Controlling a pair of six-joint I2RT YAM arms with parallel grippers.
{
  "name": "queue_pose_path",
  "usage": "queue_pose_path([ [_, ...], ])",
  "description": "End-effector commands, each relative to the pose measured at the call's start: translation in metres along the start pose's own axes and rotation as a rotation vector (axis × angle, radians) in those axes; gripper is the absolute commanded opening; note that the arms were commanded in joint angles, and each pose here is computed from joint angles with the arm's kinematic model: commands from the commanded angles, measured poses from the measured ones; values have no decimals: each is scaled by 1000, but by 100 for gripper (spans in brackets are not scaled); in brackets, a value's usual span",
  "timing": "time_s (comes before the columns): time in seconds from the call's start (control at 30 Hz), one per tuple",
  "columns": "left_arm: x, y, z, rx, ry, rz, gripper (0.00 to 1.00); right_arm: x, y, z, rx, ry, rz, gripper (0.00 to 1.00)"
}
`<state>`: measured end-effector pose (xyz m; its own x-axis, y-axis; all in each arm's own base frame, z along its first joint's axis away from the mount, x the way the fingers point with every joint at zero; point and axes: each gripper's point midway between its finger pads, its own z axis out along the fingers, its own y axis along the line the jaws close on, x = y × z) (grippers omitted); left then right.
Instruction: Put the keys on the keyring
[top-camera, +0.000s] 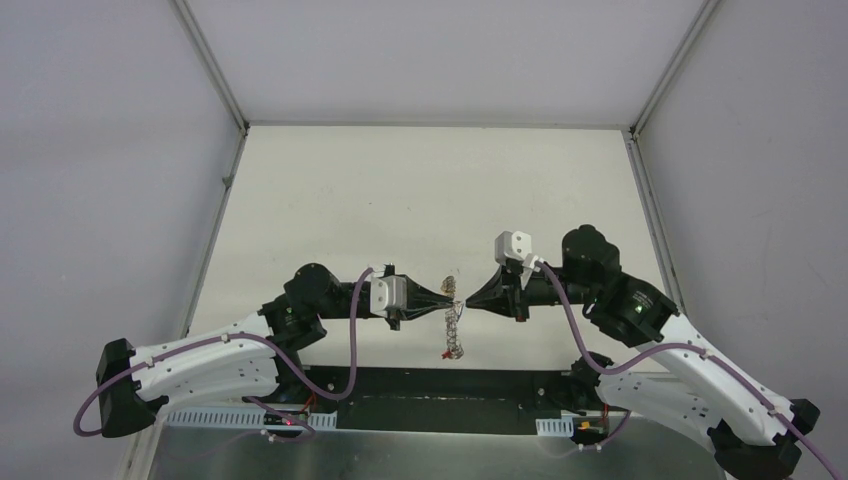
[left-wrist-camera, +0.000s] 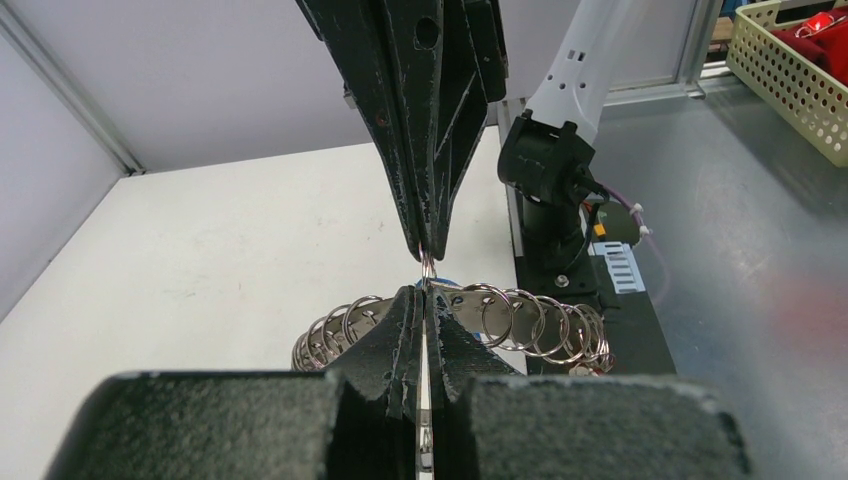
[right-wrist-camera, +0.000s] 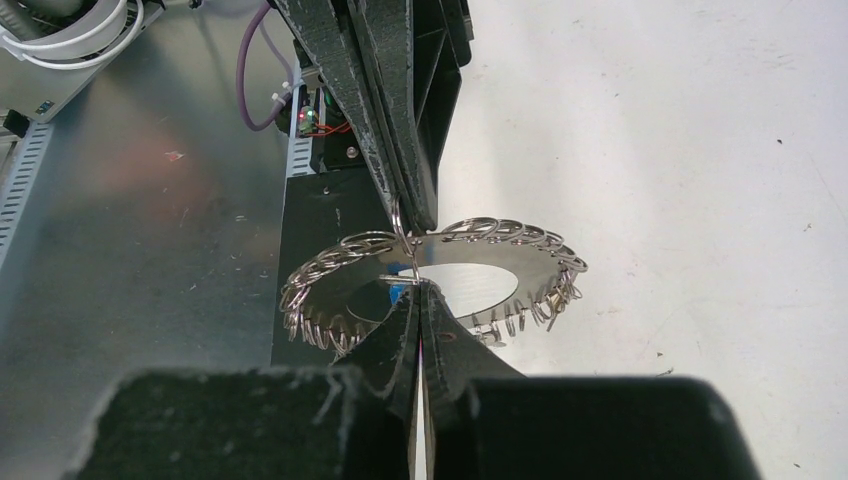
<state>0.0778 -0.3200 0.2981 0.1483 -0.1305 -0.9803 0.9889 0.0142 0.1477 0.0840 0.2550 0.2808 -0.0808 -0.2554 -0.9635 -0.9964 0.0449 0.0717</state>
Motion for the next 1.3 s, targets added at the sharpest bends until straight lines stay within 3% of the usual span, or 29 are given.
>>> queue_pose_path([
  [0.0, -40, -2, 0, 9, -134, 73, 0, 4, -3, 0, 10, 16, -4, 0],
  [0.53, -38, -4, 3, 26, -138, 60, 0, -1, -7, 12, -11, 9, 40, 0],
  [0.67, -36, -4, 3, 21, -132, 60, 0, -1, -11, 9, 25, 4, 28, 33],
  [0.73, -35, -3, 2, 15, -130, 58, 0, -2, -13, 7, 43, -6, 13, 44],
  [1.1, -28, 3, -4, -37, -101, 36, 0, -9, -12, -5, 87, -61, -51, 91],
  [1.2, -22, 7, -7, -72, -73, 5, 0, -9, -13, -4, 86, -58, -48, 99],
  [1.27, -19, 9, -9, -88, -58, -11, 0, -9, -13, -3, 83, -55, -46, 100],
])
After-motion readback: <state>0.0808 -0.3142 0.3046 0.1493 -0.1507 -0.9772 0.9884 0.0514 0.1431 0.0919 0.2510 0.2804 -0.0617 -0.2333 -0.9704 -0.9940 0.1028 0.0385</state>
